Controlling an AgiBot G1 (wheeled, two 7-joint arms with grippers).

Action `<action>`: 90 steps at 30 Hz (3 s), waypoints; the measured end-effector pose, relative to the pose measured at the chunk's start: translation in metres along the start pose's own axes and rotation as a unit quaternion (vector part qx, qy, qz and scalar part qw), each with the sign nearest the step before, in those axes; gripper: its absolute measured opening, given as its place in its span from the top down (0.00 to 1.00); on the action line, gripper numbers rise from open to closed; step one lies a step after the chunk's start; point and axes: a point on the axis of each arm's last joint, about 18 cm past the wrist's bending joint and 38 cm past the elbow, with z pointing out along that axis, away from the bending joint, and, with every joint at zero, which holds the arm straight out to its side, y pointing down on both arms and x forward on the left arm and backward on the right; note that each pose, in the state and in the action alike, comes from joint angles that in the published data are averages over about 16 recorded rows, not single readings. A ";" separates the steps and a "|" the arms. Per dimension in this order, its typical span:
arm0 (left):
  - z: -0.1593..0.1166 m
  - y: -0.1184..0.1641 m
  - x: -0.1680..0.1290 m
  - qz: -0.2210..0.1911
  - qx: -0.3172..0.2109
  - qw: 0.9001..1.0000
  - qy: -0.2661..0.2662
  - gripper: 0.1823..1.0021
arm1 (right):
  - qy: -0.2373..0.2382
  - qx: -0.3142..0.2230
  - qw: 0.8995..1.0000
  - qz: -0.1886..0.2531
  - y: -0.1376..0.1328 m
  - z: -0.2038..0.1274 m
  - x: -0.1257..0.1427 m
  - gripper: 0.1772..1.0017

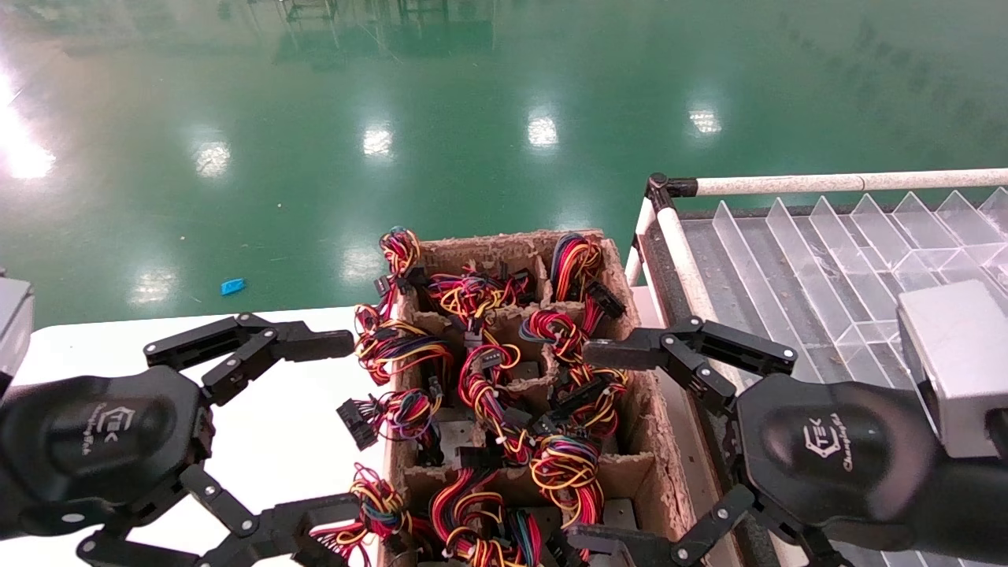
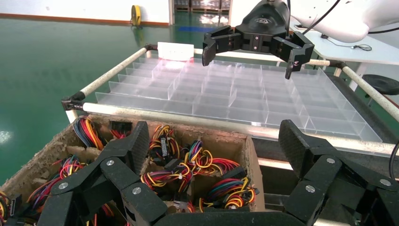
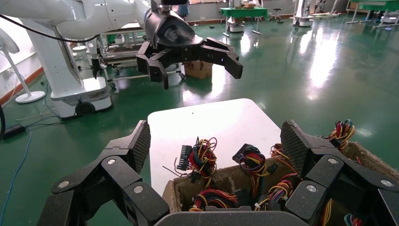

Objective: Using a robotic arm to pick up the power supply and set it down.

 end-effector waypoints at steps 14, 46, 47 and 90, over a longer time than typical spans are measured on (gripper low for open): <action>0.000 0.000 0.000 0.000 0.000 1.000 0.000 0.00 | 0.000 0.000 1.000 0.000 0.000 0.000 0.000 0.00; 0.000 0.000 0.000 0.000 0.000 1.000 0.000 0.14 | 0.015 -0.001 1.000 -0.009 -0.002 -0.002 0.005 0.00; 0.000 0.000 0.000 0.000 0.000 1.000 0.000 0.15 | 0.018 -0.001 1.000 -0.011 -0.002 -0.002 0.006 0.00; 0.000 0.000 0.000 0.000 0.000 1.000 0.000 0.98 | 0.052 -0.184 0.979 -0.077 0.089 0.027 0.035 0.05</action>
